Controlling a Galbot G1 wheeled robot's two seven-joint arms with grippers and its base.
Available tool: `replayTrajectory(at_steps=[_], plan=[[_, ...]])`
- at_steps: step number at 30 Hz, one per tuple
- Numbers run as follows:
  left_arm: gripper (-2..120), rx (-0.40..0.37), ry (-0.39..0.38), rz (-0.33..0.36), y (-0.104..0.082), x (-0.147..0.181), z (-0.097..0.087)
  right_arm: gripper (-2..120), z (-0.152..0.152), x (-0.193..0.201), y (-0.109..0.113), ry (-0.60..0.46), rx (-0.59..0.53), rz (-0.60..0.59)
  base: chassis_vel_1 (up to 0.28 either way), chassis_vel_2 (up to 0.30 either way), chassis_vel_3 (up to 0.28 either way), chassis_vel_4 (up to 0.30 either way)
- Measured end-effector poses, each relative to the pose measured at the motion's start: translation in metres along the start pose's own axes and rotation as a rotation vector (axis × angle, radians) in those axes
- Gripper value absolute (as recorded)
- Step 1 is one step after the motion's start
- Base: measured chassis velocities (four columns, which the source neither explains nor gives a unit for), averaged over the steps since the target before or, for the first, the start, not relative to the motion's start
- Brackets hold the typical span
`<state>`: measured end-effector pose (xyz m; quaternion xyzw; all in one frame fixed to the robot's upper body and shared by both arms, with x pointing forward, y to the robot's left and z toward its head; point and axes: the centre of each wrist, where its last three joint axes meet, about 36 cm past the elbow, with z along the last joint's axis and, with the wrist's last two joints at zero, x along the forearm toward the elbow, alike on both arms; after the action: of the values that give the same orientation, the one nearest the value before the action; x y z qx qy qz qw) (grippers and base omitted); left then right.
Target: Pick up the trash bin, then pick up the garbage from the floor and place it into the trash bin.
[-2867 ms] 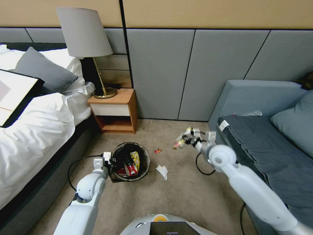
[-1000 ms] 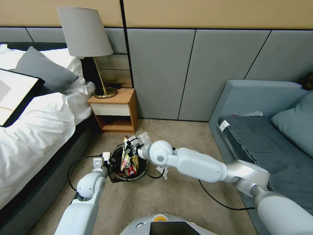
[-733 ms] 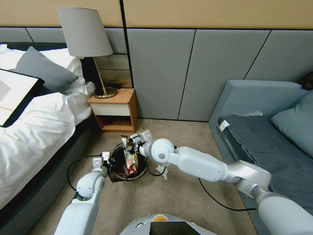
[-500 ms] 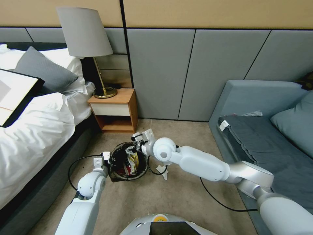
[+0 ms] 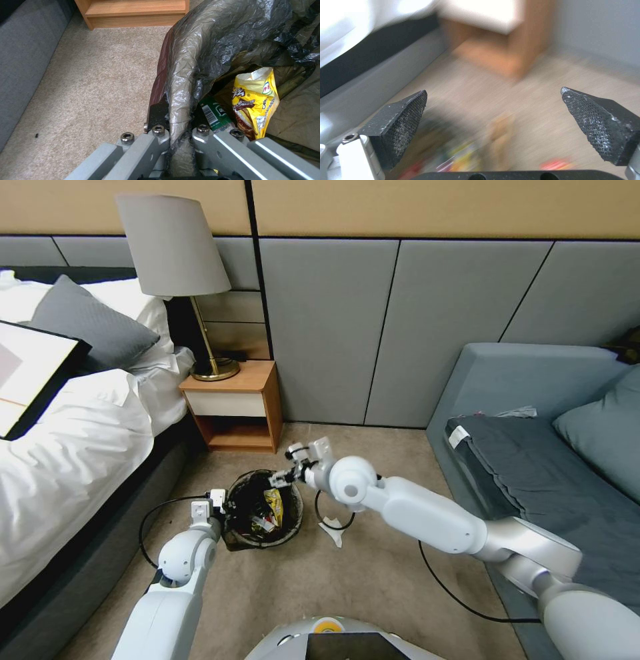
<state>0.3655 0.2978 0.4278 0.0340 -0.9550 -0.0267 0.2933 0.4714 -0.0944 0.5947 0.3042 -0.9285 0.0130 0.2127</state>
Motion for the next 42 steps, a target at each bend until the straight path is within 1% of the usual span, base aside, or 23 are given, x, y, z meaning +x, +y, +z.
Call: replayTrajectory(at_steps=[1,3,4,6,8,9,10,11,12,14,15,16,18,20,22,24,25,28,33,35,37,40,42], plan=[[0,0.0,0.0,0.0,0.0,0.0,0.0,100,0.0,0.0,0.0,0.0,0.0,0.0,0.0,0.0,0.0,0.0],[0,0.008,-0.007,0.005,-0.002,0.002,-0.002,100,0.002,0.01,-0.032,-0.105,-0.025,0.112,0.0,0.0,0.0,0.0],[0,0.008,-0.007,0.005,-0.002,0.002,-0.002,100,0.002,0.01,-0.032,-0.105,-0.025,0.112,0.0,0.0,0.0,0.0],[0,0.01,-0.014,0.009,-0.004,0.003,-0.003,100,0.014,0.013,-0.053,-0.18,-0.008,0.194,0.0,0.0,0.0,0.0],[0,0.01,-0.016,0.01,-0.004,0.004,-0.004,100,0.017,0.014,-0.06,-0.206,0.002,0.221,0.0,0.0,0.0,0.0],[0,0.008,-0.02,0.013,-0.005,0.005,-0.005,100,0.028,0.018,-0.078,-0.259,0.024,0.288,0.0,0.0,0.0,0.0],[0,0.008,-0.021,0.014,-0.005,0.006,-0.005,100,0.031,0.02,-0.083,-0.273,0.029,0.306,0.0,0.0,0.0,0.0],[0,0.005,-0.022,0.014,-0.004,0.006,-0.006,100,0.039,0.026,-0.097,-0.318,0.039,0.353,0.0,0.0,0.0,0.0],[0,0.005,-0.022,0.014,-0.004,0.006,-0.006,100,0.039,0.026,-0.097,-0.318,0.039,0.353,0.0,0.0,0.0,0.0],[0,0.004,-0.024,0.014,-0.004,0.007,-0.006,100,0.062,0.039,-0.115,-0.367,0.058,0.438,0.0,0.0,0.0,0.0],[0,0.003,-0.025,0.016,-0.004,0.007,-0.006,100,0.088,0.047,-0.122,-0.379,0.069,0.482,0.0,0.0,0.0,0.0],[0,0.003,-0.025,0.016,-0.004,0.007,-0.006,100,0.088,0.047,-0.122,-0.379,0.069,0.482,0.0,0.0,0.0,0.0],[0,0.0,-0.023,0.015,-0.004,0.008,-0.006,100,0.126,0.058,-0.129,-0.391,0.092,0.541,0.0,0.0,0.0,0.0],[0,-0.001,-0.021,0.015,-0.004,0.009,-0.005,100,0.151,0.067,-0.131,-0.409,0.103,0.572,0.0,0.0,0.0,0.0],[0,0.0,-0.02,0.015,-0.004,0.009,-0.004,100,0.16,0.069,-0.13,-0.41,0.108,0.582,0.0,0.0,0.0,0.0],[0,0.004,-0.019,0.017,-0.005,0.01,-0.003,100,0.198,0.074,-0.123,-0.407,0.138,0.631,0.0,0.0,0.0,0.0],[0,0.004,-0.019,0.017,-0.005,0.01,-0.003,100,0.198,0.074,-0.123,-0.407,0.138,0.631,0.0,0.0,0.0,0.0],[0,0.003,-0.015,0.022,-0.007,0.012,-0.001,100,0.245,0.078,-0.108,-0.386,0.147,0.664,0.0,0.0,0.0,0.0],[0,-0.001,-0.014,0.018,-0.005,0.012,-0.001,100,0.266,0.081,-0.098,-0.34,0.14,0.652,0.0,0.0,0.0,0.0],[0,-0.002,-0.013,0.014,-0.005,0.012,-0.001,100,0.271,0.076,-0.094,-0.275,0.149,0.635,0.0,0.0,0.0,0.0],[0,-0.001,-0.012,0.013,-0.004,0.012,0.0,100,0.27,0.073,-0.093,-0.25,0.152,0.624,0.0,0.0,0.0,0.0],[0,0.0,-0.01,0.003,-0.001,0.013,0.0,100,0.261,0.048,-0.092,-0.148,0.123,0.546,0.0,0.0,0.0,0.0],[0,0.001,-0.01,0.001,-0.001,0.013,0.001,100,0.259,0.042,-0.092,-0.131,0.11,0.526,0.0,0.0,0.0,0.0]])
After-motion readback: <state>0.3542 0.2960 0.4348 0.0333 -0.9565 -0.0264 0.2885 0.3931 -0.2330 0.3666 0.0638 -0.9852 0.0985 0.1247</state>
